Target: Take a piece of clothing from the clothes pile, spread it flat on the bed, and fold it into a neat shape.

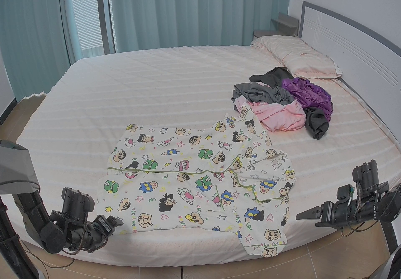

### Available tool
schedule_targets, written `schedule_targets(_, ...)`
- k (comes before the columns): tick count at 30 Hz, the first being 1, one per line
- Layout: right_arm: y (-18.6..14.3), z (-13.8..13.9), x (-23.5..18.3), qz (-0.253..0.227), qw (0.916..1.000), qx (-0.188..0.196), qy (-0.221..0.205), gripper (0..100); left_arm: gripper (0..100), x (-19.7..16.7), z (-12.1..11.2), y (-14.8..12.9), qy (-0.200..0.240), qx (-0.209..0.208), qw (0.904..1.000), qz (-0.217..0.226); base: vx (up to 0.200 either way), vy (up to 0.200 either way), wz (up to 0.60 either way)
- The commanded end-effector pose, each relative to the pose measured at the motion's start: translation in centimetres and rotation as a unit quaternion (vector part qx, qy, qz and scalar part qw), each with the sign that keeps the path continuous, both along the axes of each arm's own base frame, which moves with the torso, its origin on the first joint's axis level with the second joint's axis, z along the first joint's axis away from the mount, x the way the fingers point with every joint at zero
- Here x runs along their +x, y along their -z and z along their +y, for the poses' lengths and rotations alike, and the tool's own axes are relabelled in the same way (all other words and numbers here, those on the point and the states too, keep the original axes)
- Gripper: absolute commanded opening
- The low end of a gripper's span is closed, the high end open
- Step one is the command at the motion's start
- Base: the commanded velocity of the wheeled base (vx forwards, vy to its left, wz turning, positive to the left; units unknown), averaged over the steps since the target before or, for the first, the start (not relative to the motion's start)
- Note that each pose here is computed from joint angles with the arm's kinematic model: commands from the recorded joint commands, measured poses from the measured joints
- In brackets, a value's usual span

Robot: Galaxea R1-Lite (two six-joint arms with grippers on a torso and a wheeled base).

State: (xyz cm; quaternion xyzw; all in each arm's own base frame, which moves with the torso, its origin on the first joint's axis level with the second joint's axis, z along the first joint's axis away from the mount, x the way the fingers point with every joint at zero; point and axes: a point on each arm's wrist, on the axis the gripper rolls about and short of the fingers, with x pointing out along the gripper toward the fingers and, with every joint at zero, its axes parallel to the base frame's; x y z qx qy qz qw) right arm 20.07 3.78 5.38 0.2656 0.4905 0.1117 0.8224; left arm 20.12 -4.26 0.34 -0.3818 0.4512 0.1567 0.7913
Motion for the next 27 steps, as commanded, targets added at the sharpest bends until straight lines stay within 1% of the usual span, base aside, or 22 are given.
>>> schedule_targets(1,0.2,0.0,0.0,0.005,1.0000,0.000,-0.001,100,100,0.1,-0.1,1.3,-0.002,0.013,0.9997,0.021,0.000,0.000,0.00)
schedule_targets(4,0.2,0.0,0.0,0.006,1.0000,-0.001,-0.001,100,100,0.2,-0.1,1.6,-0.010,0.023,0.9996,0.013,0.000,0.000,0.00)
schedule_targets(9,0.3,0.1,0.0,0.006,1.0000,-0.001,-0.002,100,100,0.6,0.1,1.4,-0.023,0.024,0.9994,-0.007,0.000,0.000,0.00)
schedule_targets(11,0.3,0.1,0.0,0.006,1.0000,-0.001,-0.002,100,100,0.6,0.1,1.4,-0.023,0.024,0.9994,-0.007,0.000,0.000,0.00)
schedule_targets(12,0.3,0.0,0.0,0.006,1.0000,-0.001,-0.001,100,100,1.0,0.1,1.4,-0.039,0.021,0.9988,-0.018,0.000,0.000,0.00)
schedule_targets(13,0.3,0.1,0.0,0.006,1.0000,-0.001,-0.002,100,100,1.1,0.1,1.4,-0.042,0.018,0.9987,-0.023,0.000,0.000,0.00)
schedule_targets(18,0.3,0.1,0.0,0.007,1.0000,-0.001,-0.002,100,100,1.3,0.1,1.3,-0.048,0.015,0.9981,-0.034,0.000,0.000,0.00)
schedule_targets(21,0.3,0.1,0.0,0.007,1.0000,-0.001,-0.002,100,100,1.6,0.6,1.2,-0.064,0.014,0.9970,-0.041,0.000,0.000,0.00)
schedule_targets(27,0.4,0.2,-0.2,0.007,1.0000,-0.001,-0.006,100,100,1.6,1.2,1.9,-0.076,0.018,0.9967,-0.024,0.000,0.000,0.00)
